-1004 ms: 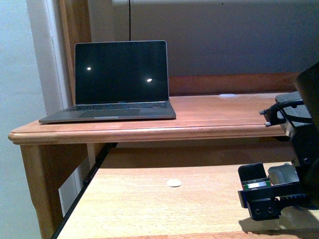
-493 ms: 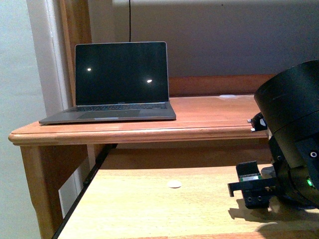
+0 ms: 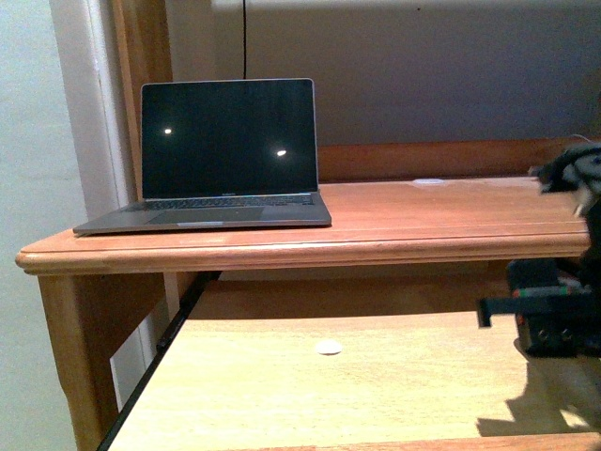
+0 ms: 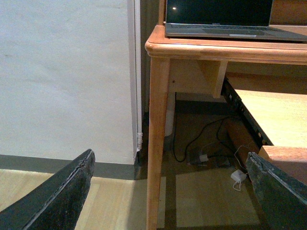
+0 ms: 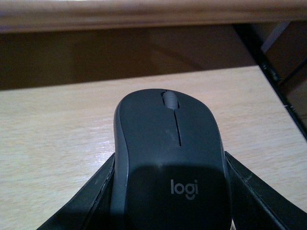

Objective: Place mouse

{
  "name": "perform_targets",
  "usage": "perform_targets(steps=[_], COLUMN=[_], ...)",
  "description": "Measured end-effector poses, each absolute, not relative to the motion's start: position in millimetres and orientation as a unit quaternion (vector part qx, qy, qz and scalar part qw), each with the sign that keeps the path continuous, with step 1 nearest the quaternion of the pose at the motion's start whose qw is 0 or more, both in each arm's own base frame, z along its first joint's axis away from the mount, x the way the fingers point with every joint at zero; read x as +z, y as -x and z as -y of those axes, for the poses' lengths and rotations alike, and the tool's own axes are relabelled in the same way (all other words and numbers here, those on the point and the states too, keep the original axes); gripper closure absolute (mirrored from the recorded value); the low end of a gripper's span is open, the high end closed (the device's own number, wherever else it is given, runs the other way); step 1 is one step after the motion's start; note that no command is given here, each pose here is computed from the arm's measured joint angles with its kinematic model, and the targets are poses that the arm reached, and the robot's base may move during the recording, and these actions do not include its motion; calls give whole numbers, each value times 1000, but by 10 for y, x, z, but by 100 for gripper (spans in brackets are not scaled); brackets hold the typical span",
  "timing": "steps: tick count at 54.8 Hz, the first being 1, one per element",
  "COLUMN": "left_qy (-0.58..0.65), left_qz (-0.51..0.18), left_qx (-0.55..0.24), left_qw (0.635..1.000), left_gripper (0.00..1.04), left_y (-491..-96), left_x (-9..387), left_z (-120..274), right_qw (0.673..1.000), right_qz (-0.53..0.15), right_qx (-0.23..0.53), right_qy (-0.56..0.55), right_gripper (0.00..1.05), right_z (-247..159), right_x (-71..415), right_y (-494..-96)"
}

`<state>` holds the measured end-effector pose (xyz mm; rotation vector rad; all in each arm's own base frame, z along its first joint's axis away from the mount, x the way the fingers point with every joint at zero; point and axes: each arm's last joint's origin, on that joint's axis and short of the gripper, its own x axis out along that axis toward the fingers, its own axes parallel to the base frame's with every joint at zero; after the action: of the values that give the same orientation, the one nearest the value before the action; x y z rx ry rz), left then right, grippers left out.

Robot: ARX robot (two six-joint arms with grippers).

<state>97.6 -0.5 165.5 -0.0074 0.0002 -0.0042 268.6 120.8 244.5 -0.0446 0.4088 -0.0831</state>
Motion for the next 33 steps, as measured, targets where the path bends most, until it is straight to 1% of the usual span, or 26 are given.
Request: perform_targets(steps=[5,9,18,29,33], left_qy=[4,4,4,4,4], left_qz=[0,0,0,0,0], left_qx=[-2,-2,-2,-2,-2], left_qw=[1000,1000,1000,1000,1000], left_gripper=[8,8,8,8,8], left_y=[-976,-976,-976,-976,-976], left_x=[1655,1655,1655,1655,1655], left_z=[5,5,5,5,5], right_qw=[983,986,987,989,989], right_qz=[-181,-164,-161,-150,-148], right_qx=[-31,-28,-14,-11,-18], right_qy=[6,-5,-14,-1,10], right_gripper=[49,49,49,49,49], right_z=[-1175,-1224,-1548,-2004,-2099], right_x=[2655,2819,3024,3113,3114], right_y=[-2610,-2686,-3067,-3584,-3739])
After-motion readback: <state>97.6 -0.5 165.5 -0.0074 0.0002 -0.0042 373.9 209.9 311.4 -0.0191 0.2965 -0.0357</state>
